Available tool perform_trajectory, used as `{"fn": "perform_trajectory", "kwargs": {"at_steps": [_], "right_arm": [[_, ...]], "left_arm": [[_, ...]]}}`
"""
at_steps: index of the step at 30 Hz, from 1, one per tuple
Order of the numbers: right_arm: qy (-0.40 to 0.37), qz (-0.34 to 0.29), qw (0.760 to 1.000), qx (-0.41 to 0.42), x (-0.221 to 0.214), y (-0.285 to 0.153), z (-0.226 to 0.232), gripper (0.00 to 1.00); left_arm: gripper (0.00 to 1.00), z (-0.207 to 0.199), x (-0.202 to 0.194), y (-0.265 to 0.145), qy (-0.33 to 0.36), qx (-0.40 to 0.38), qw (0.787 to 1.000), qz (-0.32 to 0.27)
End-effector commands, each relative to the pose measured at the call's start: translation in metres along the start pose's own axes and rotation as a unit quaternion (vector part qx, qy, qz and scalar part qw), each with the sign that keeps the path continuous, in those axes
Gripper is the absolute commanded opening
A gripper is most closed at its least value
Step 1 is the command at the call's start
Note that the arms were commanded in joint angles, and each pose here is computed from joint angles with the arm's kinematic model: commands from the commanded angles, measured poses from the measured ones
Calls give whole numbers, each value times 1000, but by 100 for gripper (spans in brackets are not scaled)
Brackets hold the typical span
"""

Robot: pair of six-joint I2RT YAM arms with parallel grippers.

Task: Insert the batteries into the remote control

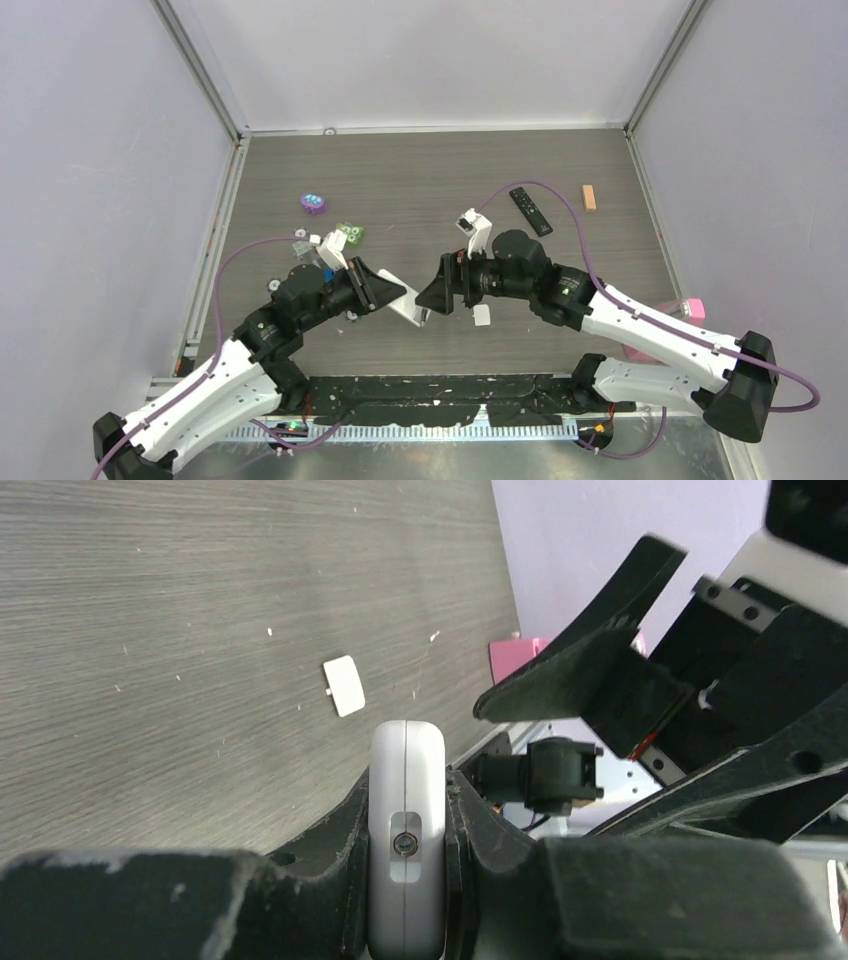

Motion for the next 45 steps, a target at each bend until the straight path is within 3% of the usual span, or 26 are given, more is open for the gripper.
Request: {"fn": "perform_trajectory", "kwargs": {"at_steps": [1,8,16,18,24,33,40,45], "right_arm": [[-90,12,996,21,5,-6,3,86],[-40,7,999,-21,-9,4,-8,77],[-35,25,999,-28,-19,19,-12,74],[-50,32,998,-16,-20,20,-10,77],[-117,45,990,63,-26,10,2,98],[-164,79,969,165,-38,1,11,96],[-173,74,967,174,-38,-3,12,99],[-172,77,966,175,-40,-4,11,94]], "left_arm": [[0,-13,1,-9,53,-25,998,36],[0,-15,5,-6,49,-13,998,35],[0,-18,5,-1,46,-17,998,41],[0,-18,5,-1,45,-15,998,46],[0,-29,6,-4,36,-20,996,75],[0,-51,6,-1,29,-59,986,152],[0,-50,5,6,24,-57,983,173],[0,-50,4,7,17,-67,981,179]]}}
Point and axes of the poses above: each gripper's point midway between its finger pads, its own y axis out along the fingers, its own z axis along the line the jaws close on, x = y × z, the point moved 8 cm from there along -y, back along the fingers, and after that the axes turned 3 degrees about y, right-handed, at the moved point
